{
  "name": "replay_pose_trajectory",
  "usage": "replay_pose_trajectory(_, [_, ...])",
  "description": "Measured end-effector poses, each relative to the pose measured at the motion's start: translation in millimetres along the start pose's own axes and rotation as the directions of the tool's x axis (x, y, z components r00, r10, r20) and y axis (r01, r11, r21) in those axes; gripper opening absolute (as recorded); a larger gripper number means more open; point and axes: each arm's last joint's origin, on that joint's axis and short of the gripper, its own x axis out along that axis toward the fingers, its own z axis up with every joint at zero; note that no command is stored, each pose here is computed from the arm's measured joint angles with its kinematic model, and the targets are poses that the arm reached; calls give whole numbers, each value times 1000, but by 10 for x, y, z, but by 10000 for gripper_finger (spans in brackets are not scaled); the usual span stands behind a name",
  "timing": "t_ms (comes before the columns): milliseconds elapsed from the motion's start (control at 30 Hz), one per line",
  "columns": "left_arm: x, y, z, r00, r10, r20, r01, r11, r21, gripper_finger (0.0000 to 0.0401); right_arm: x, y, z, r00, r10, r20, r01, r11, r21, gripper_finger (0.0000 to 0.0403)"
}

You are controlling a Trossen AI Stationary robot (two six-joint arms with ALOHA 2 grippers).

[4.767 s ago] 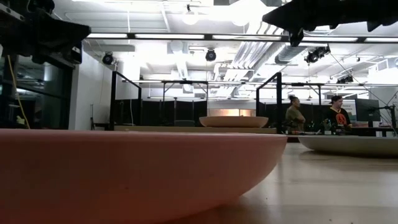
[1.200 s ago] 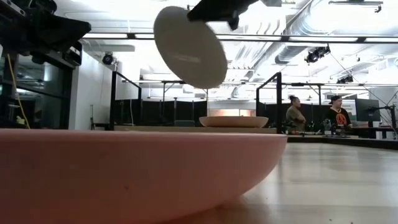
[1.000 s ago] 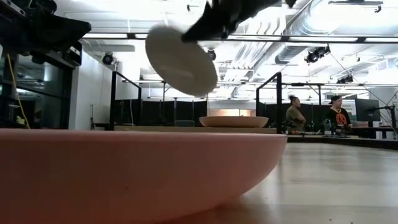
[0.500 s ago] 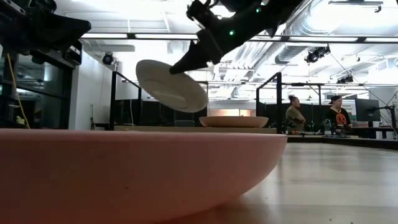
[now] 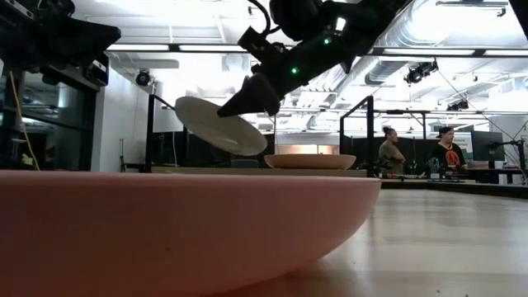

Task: Place and stack plates onto a shelf
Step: Put the top white plate on the shelf

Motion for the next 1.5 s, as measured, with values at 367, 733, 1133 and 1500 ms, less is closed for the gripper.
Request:
replay_pose_trajectory(367, [0, 0, 18, 1000, 5, 20, -5, 1000, -2, 0, 261, -87, 43, 997, 36, -70, -40, 998, -54, 0])
replay_pose_trajectory(733, [1, 1, 10, 1000, 7, 11, -7, 1000, -1, 0, 280, -213, 21, 994, 28, -106, -32, 999, -36, 0])
replay_pose_trajectory(1133, [1, 1, 10, 1000, 6, 11, -6, 1000, -1, 0, 294, -359, -55, 994, 43, -100, -39, 999, 38, 0])
replay_pose_trajectory(1500, [1, 2, 10, 1000, 7, 11, -7, 1000, -1, 0, 296, -372, -35, 996, 42, -73, -37, 997, 72, 2])
